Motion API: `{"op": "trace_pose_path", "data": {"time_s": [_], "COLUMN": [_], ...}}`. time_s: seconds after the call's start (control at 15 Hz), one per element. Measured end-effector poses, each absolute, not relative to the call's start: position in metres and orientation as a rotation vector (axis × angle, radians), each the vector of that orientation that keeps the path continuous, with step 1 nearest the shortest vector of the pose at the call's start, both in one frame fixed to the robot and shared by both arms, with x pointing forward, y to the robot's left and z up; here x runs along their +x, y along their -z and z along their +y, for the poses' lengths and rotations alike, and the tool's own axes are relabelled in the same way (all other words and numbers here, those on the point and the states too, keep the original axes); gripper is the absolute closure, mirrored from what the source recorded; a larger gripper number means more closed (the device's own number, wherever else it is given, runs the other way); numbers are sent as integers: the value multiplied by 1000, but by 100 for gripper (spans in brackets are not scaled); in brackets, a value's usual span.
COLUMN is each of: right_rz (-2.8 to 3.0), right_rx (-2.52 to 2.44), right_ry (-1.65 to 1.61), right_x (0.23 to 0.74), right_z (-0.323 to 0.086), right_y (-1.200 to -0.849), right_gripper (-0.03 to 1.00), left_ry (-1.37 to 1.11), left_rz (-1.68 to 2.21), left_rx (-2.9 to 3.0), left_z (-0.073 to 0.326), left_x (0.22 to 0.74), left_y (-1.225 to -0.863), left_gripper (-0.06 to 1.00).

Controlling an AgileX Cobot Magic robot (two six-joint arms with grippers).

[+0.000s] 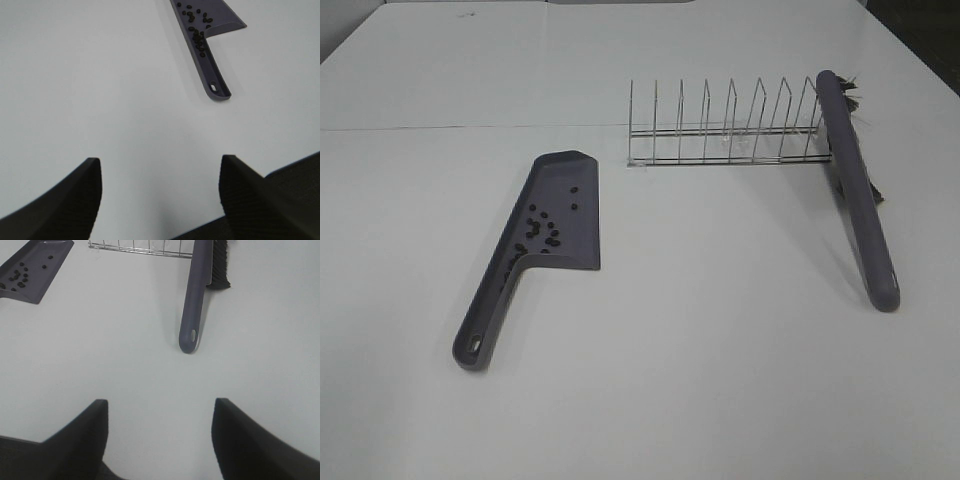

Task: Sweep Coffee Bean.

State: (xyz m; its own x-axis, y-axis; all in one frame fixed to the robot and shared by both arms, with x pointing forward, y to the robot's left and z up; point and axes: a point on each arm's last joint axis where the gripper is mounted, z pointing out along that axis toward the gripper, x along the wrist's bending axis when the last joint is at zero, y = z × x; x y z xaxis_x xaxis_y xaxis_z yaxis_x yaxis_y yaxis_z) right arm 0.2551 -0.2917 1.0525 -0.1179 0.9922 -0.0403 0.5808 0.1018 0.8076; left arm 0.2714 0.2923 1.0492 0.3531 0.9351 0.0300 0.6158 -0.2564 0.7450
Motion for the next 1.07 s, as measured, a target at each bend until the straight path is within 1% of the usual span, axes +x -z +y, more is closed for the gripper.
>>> {"op": "trace_pose_path", "data": {"time_s": [0.8, 1.07], "right_rz": [1772, 1770], "right_rx": [1542, 1540], "right_ry": [-862, -864], "right_x": [255, 255], "right_z": [-292, -292], "right_y": [-1052, -1053], "right_gripper": [41, 41], "left_ry": [-638, -764], "left_rz": [1342, 1475], "left_rx": [1977, 1822], "left_z": [292, 300], "left_x": [271, 262], "left_y": [-1049, -1051], "left_gripper": [32, 32]}}
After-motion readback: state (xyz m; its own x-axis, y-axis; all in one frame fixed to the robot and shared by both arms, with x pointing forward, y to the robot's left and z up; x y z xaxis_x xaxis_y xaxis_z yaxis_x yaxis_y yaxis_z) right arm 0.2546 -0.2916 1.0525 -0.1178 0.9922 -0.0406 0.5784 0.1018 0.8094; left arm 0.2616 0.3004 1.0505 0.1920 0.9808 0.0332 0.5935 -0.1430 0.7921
